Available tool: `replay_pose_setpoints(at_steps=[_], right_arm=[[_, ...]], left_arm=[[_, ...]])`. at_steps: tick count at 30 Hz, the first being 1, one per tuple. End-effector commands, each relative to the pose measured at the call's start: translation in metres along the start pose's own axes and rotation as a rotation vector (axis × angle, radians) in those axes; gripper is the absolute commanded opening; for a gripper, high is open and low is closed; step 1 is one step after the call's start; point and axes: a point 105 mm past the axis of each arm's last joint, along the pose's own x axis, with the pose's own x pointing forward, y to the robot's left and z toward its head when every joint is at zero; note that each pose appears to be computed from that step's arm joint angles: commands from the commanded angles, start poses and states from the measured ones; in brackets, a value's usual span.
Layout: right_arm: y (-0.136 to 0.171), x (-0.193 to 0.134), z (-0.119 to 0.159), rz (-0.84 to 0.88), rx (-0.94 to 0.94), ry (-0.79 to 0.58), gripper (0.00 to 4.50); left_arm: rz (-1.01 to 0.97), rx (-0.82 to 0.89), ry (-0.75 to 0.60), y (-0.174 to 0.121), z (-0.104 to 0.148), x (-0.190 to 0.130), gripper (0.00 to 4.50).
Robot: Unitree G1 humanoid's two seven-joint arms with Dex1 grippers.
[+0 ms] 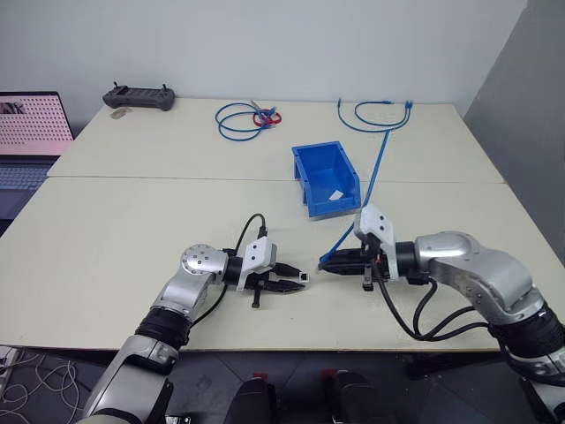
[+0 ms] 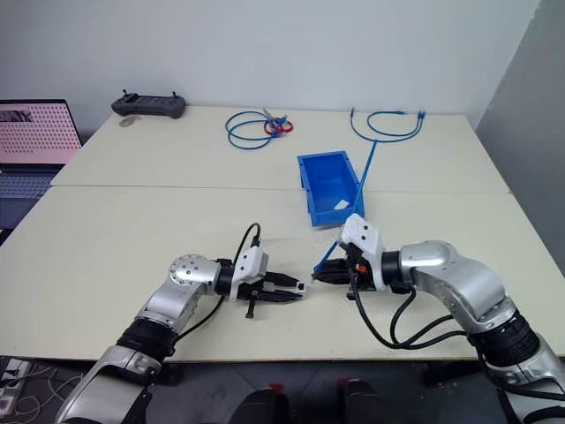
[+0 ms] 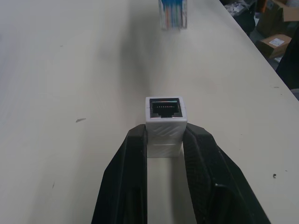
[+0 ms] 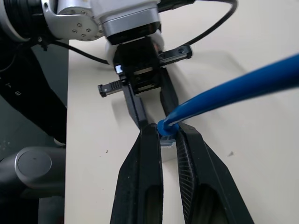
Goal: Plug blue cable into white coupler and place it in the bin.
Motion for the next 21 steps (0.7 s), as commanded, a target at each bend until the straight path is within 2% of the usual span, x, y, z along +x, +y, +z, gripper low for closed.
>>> replay_pose_setpoints(at_steps=[1, 21], right_arm=[[0.003, 0.006, 0.004, 0.015, -0.073, -0.011, 0.16], [-0.007, 0.025, -0.007, 0.023, -0.126, 0.026, 0.16]], left_arm=[[-0.002, -0.017, 0.040, -0.004, -0.010, 0.000, 0.75], [0.004, -0.019, 0.040, -0.010, -0.009, 0.001, 0.75]])
